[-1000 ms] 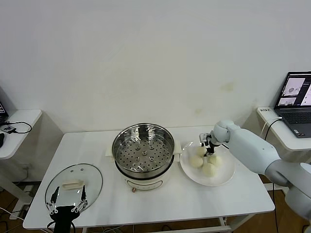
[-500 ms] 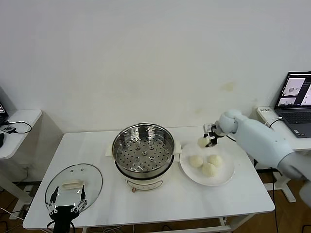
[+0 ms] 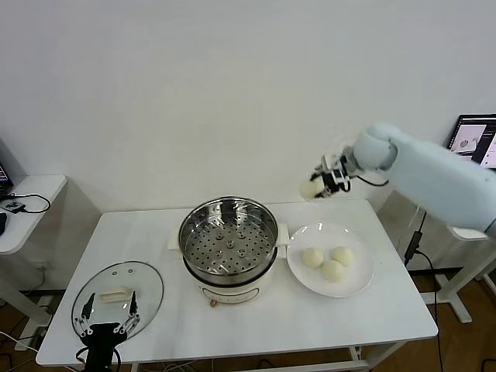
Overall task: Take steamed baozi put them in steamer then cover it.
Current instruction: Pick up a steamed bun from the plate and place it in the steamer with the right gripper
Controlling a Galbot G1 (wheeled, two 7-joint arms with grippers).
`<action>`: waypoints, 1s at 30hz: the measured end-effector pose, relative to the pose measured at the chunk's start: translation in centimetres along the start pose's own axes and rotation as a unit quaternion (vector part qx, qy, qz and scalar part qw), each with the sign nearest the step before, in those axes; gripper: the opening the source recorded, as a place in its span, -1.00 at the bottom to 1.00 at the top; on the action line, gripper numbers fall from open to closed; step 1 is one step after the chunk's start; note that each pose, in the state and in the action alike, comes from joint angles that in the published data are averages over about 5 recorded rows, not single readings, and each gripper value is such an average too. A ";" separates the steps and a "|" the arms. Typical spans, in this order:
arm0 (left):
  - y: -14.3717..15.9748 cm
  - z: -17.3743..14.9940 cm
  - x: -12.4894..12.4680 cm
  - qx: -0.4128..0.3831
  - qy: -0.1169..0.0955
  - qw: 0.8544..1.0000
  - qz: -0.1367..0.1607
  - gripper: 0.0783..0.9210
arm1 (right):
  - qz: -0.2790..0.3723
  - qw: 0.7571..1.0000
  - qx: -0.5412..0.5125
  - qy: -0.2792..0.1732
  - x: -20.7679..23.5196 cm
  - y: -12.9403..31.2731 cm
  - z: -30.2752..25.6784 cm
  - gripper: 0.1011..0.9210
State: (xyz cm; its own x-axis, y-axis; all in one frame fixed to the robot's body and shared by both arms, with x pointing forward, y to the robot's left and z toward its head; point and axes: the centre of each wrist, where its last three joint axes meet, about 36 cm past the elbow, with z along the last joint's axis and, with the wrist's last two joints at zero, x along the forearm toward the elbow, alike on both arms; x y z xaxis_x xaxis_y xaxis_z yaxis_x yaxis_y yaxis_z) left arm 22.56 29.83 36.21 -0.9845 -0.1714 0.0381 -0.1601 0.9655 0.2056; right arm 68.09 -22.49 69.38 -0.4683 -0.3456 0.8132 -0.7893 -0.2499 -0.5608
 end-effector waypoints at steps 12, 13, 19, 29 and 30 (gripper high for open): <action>0.4 -0.3 -0.5 0.002 -0.008 1.000 -0.007 0.77 | -0.031 0.990 0.120 -0.066 -4.0 -2.4 -10.1 0.04; 0.4 -0.4 -0.5 0.002 -0.009 1.000 -0.008 0.77 | -0.032 0.988 0.134 -0.068 -4.6 -2.5 -10.7 0.04; 0.5 -0.6 -0.3 0.003 -0.012 1.000 -0.015 0.77 | -0.041 0.973 0.218 -0.068 -8.4 -2.5 -13.4 0.04; 0.6 -0.7 -0.1 0.005 -0.012 1.000 -0.021 0.77 | -0.056 0.945 0.316 -0.067 -13.2 -1.3 -14.4 0.04; 0.6 -0.7 -0.1 0.005 -0.012 1.000 -0.021 0.77 | -0.057 0.942 0.323 -0.068 -13.6 -1.2 -14.4 0.04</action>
State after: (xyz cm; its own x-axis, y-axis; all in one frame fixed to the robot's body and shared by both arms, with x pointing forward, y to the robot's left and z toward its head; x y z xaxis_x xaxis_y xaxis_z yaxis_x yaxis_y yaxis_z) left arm 22.58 30.33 37.02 -0.9784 -0.2066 0.0063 -0.2013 0.9595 0.1972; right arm 69.67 -4.51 61.22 -0.3052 -0.3853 0.8709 -0.4043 -0.7756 -0.4848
